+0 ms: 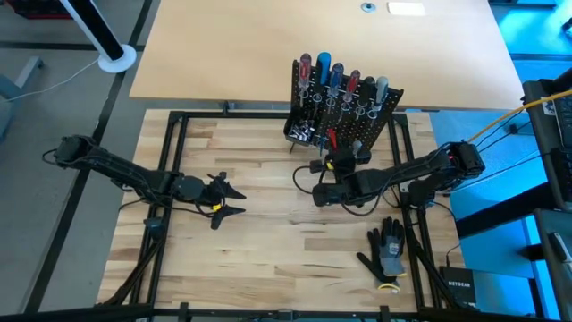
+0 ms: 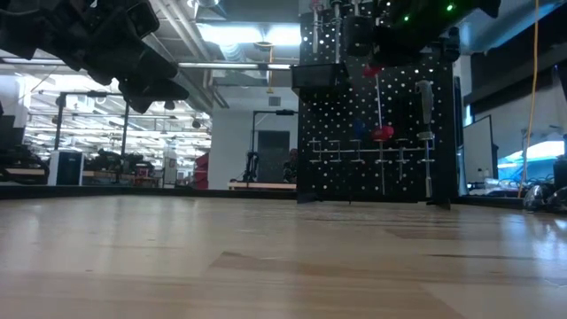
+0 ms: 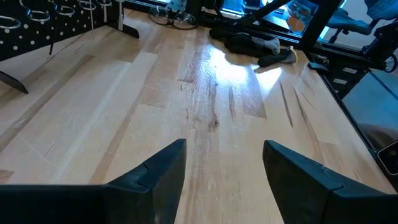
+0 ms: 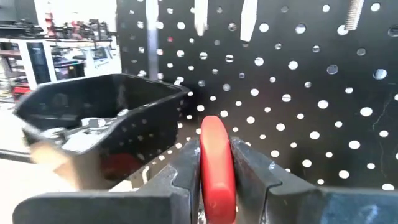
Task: Hang tools onto peg board
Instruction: Hang the red allen wrench on the black pegboard
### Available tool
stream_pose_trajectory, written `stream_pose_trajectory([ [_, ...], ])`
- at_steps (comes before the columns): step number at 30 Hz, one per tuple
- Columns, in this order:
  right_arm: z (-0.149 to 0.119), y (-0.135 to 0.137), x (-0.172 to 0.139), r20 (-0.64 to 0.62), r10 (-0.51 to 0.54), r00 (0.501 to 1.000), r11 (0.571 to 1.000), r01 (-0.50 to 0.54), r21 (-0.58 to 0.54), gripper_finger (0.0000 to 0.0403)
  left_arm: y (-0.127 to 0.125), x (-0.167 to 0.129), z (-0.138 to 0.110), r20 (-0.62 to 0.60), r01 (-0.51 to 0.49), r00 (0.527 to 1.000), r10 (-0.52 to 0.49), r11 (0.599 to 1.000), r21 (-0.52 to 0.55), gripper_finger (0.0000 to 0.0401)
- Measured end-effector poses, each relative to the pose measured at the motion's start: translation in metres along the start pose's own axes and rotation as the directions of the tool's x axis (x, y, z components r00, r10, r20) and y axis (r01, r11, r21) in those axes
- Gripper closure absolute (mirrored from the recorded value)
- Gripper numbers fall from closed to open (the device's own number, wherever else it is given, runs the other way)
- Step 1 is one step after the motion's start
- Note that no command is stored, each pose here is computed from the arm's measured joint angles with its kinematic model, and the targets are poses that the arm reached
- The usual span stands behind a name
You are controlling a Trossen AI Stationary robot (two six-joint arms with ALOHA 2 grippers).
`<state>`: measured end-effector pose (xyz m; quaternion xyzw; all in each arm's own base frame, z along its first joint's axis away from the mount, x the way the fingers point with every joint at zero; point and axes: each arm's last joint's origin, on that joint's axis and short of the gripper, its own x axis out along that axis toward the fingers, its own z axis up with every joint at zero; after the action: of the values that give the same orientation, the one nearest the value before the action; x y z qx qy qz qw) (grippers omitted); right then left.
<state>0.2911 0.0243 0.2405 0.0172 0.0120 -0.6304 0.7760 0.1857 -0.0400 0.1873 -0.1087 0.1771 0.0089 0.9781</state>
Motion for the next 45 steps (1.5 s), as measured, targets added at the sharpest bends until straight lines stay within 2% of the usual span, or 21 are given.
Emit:
stream_pose_trajectory([
  [9,-0.005,0.001,0.016,0.001,-0.056,0.998,0.998,0.056,-0.021,0.0333,0.001,0.000,0.000,0.003,-0.010,1.000,0.010,1.000,0.015,0.0198],
  [19,-0.019,0.008,0.019,0.008,-0.067,0.998,0.996,0.067,-0.056,0.0333,0.001,0.000,0.000,0.004,-0.012,1.000,0.012,1.000,0.018,0.0198],
  [27,-0.017,0.010,0.024,0.013,-0.082,0.997,0.997,0.082,-0.013,0.0333,0.001,0.000,0.000,0.005,-0.012,1.000,0.012,1.000,0.022,0.0198],
  [34,-0.016,0.010,0.029,0.015,-0.101,0.995,0.992,0.102,-0.072,0.0333,0.001,0.000,0.000,0.005,-0.013,1.000,0.013,1.000,0.022,0.0198],
  [45,-0.011,0.009,0.039,0.015,-0.131,0.991,0.988,0.132,-0.083,0.0333,0.001,0.000,0.000,0.005,-0.015,1.000,0.015,1.000,0.022,0.0198],
])
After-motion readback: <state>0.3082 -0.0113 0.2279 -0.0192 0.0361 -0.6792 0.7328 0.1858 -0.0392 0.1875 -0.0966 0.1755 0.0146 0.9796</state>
